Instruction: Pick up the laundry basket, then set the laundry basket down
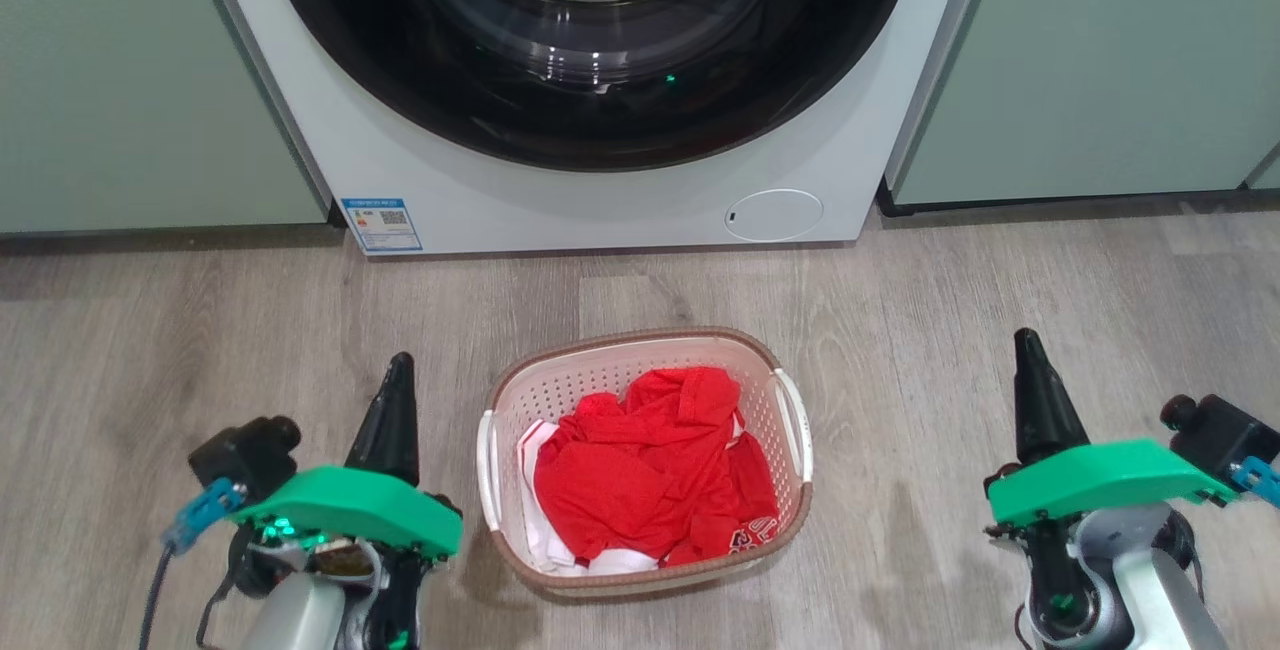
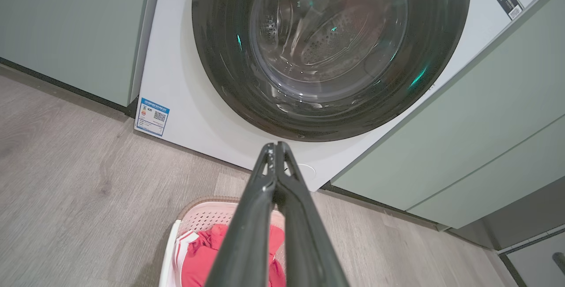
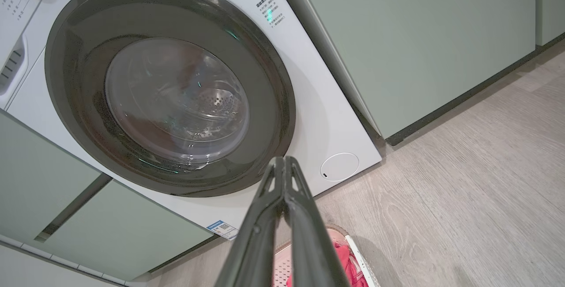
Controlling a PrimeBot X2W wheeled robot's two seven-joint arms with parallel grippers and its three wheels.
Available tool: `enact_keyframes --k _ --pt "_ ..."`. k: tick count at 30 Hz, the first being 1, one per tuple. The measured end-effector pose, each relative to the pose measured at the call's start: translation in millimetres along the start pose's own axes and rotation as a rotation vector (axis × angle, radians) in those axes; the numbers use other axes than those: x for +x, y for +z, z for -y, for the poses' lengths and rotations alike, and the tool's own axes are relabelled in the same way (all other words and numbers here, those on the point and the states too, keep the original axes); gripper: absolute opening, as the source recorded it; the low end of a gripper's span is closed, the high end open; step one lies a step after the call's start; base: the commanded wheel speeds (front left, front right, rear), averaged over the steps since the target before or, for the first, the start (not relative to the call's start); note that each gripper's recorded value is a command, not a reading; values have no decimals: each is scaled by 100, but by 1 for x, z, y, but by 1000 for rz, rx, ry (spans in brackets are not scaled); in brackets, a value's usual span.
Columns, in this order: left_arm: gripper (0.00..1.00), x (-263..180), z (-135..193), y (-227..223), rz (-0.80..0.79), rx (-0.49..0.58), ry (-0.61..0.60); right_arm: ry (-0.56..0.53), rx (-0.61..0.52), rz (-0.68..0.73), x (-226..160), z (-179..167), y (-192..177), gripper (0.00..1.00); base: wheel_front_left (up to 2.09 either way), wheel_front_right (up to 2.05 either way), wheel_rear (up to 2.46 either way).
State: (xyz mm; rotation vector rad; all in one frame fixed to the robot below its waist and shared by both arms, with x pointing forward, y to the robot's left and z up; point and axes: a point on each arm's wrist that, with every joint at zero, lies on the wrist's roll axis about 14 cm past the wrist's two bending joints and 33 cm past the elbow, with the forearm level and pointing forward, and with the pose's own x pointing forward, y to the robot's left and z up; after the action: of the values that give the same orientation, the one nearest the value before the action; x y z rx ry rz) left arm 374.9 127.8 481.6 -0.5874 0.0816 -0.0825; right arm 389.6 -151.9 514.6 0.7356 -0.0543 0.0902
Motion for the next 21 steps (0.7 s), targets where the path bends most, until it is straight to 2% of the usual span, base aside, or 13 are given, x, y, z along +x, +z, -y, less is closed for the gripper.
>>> enact_keyframes --k 21 --pt "0 0 -13 2 -18 -218 43 -68 180 -9 -4 17 2 0 0 0 0"
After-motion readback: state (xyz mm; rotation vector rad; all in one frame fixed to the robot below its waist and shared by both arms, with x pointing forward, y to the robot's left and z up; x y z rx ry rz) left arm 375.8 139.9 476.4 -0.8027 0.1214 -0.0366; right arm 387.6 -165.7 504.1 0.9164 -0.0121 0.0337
